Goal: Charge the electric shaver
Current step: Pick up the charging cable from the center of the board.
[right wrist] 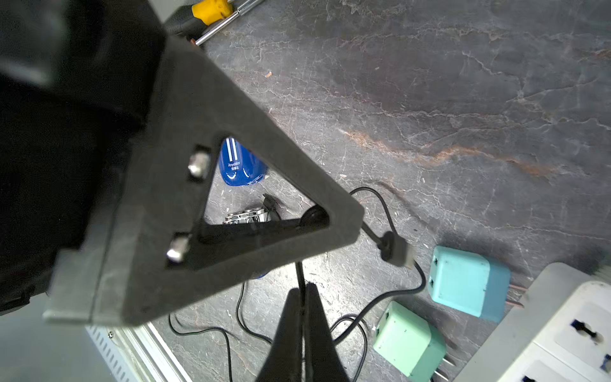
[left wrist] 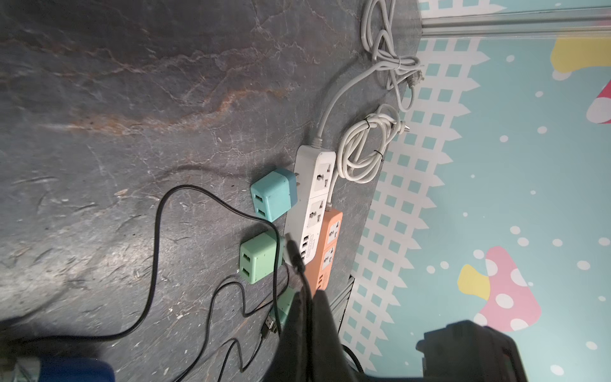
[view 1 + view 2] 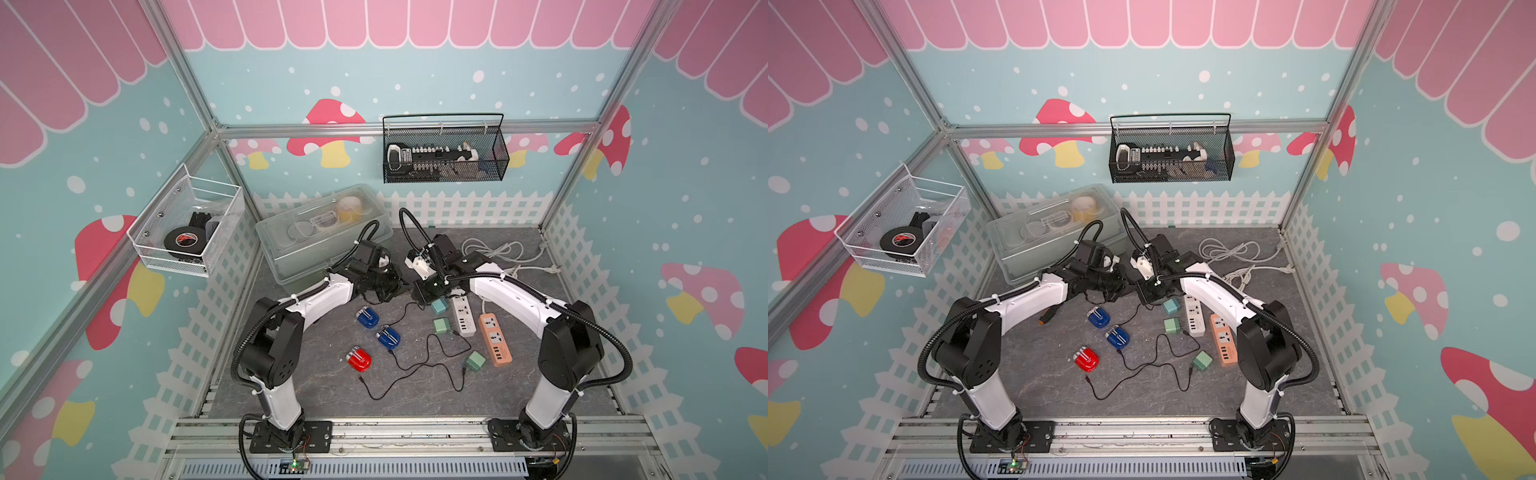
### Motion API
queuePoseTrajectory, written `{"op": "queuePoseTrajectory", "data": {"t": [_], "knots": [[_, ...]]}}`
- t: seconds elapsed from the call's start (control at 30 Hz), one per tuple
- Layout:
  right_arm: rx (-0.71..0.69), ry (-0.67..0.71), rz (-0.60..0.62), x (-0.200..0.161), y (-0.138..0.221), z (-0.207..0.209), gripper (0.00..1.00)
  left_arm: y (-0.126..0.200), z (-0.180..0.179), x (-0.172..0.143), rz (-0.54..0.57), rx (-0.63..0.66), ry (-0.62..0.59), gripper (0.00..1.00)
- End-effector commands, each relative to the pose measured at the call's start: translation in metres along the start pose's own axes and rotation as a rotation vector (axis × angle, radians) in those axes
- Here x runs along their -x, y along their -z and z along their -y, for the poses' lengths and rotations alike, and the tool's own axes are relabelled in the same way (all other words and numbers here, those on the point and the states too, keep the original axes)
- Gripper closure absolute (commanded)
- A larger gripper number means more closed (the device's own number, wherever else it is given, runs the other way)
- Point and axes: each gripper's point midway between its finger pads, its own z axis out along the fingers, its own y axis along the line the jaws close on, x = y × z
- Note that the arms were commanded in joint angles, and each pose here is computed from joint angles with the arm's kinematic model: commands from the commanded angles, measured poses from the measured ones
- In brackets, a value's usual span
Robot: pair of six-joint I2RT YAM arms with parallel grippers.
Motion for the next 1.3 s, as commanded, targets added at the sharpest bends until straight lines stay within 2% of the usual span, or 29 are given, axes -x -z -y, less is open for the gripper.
{"op": "queuePoseTrajectory", "data": {"t": [0.0,0.03,0.1,0.2,0.27,0.4,0.5,0.67,0.93,1.03,1.27], "knots": [[0.016,-0.007,0.042,0.006,0.016,-0.004,0.97,0.007,0.021,0.004,0.027,-0.038,-0.045,1.00],[0.016,-0.029,0.056,0.009,0.021,-0.001,0.89,0.011,0.027,0.006,0.038,-0.054,-0.060,1.00],[0.021,-0.092,0.127,0.021,0.043,0.005,0.66,0.024,0.042,0.008,0.057,-0.099,-0.090,1.00],[0.067,-0.216,0.303,0.044,0.090,0.018,0.49,0.043,0.072,0.009,0.048,-0.228,-0.124,1.00],[0.134,-0.343,0.392,0.053,0.111,0.032,0.46,0.052,0.092,0.008,0.024,-0.309,-0.149,1.00],[0.335,-0.642,0.460,0.063,0.119,0.051,0.45,0.064,0.120,0.000,-0.032,-0.418,-0.195,1.00],[0.482,-0.826,0.548,0.074,0.124,0.054,0.41,0.068,0.126,-0.001,-0.037,-0.444,-0.194,1.00],[0.674,-1.027,0.648,0.087,0.131,0.058,0.40,0.068,0.129,0.002,-0.024,-0.476,-0.173,1.00],[0.789,-1.177,0.660,0.082,0.128,0.061,0.41,0.064,0.131,0.006,-0.015,-0.500,-0.154,1.00],[0.841,-1.205,0.672,0.086,0.130,0.061,0.45,0.062,0.130,0.007,-0.016,-0.508,-0.143,1.00],[0.851,-1.250,0.655,0.083,0.123,0.061,0.54,0.056,0.130,0.008,-0.023,-0.512,-0.137,1.00]]}}
